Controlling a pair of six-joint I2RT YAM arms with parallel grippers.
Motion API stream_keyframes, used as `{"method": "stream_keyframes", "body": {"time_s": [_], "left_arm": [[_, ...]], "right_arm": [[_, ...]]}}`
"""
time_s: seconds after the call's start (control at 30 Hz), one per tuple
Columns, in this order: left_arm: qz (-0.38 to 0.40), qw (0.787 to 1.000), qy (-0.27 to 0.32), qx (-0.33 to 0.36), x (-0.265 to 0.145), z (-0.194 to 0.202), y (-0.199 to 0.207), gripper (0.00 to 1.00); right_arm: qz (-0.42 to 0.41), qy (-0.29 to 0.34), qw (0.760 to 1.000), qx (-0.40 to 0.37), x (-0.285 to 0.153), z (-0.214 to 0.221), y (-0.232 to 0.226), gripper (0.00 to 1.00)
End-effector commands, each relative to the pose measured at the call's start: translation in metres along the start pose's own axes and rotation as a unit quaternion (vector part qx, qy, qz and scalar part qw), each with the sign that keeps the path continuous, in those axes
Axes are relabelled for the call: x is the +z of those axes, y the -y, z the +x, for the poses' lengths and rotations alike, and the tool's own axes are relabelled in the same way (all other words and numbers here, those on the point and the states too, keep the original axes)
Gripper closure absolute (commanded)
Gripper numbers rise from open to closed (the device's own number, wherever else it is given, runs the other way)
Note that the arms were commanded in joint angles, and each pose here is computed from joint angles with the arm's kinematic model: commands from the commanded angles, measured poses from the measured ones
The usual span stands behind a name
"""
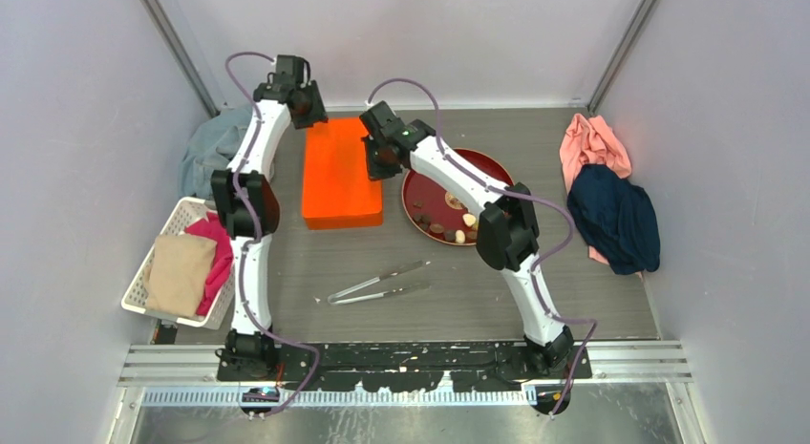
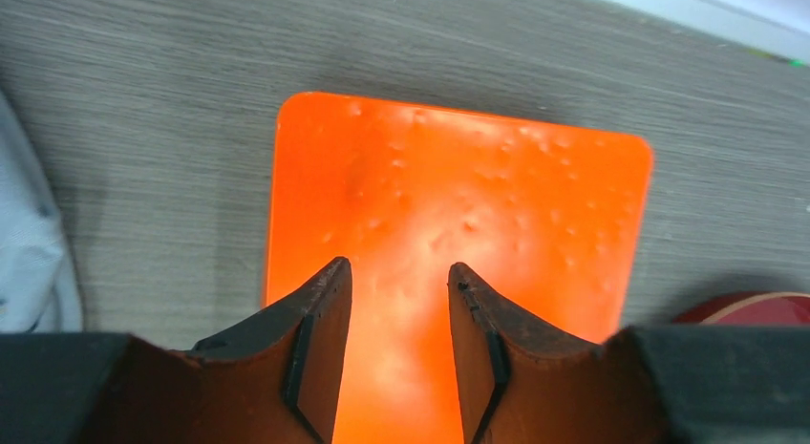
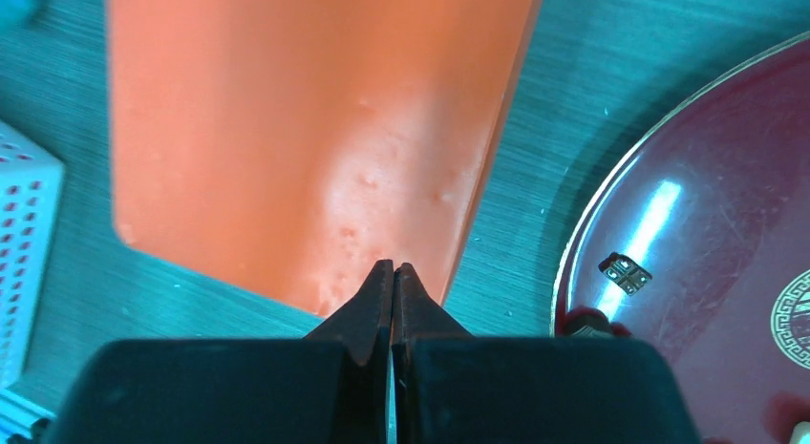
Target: Pack the chocolate
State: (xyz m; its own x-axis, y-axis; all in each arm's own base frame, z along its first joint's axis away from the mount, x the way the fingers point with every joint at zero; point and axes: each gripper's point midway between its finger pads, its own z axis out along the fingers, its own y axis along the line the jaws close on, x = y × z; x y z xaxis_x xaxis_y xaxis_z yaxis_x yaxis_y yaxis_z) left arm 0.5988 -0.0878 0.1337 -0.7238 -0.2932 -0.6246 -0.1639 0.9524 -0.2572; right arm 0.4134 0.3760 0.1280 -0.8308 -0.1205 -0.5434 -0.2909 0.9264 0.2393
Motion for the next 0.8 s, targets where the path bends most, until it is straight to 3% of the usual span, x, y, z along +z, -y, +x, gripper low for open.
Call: {"method": "stream_keyframes", "body": {"time_s": [0.0, 0.23, 0.37, 0.57, 0.67, 0.77], "left_arm": [[0.050, 0.992, 0.112, 0.013, -0.104, -0.071, 0.029, 0.56], [0.064, 0.996, 0.064, 0.011, -0.141, -0.034, 0.026, 0.55], [0.060, 0.997, 0.049, 0.009, -0.163, -0.013, 0.019, 0.51], [0.052, 0.998, 0.032, 0.005, -0.177, 0.012, 0.009, 0.50], [0.046, 0.998, 0.034, 0.010, -0.190, 0.015, 0.005, 0.49], [0.028, 0.999, 0.038, 0.009, -0.203, 0.019, -0.004, 0.49]], "right_arm": [[-0.046, 0.078, 0.996, -0.006, -0.051, -0.043, -0.023, 0.99], [-0.016, -0.005, 1.000, 0.002, 0.005, 0.015, -0.003, 0.99], [-0.003, -0.018, 1.000, 0.000, 0.010, 0.019, 0.001, 0.99], [-0.001, 0.131, 0.991, -0.004, -0.080, -0.068, 0.000, 0.98], [0.022, 0.205, 0.979, -0.003, -0.135, -0.102, 0.017, 0.82], [0.071, 0.247, 0.966, 0.011, -0.175, -0.116, 0.051, 0.51]]}}
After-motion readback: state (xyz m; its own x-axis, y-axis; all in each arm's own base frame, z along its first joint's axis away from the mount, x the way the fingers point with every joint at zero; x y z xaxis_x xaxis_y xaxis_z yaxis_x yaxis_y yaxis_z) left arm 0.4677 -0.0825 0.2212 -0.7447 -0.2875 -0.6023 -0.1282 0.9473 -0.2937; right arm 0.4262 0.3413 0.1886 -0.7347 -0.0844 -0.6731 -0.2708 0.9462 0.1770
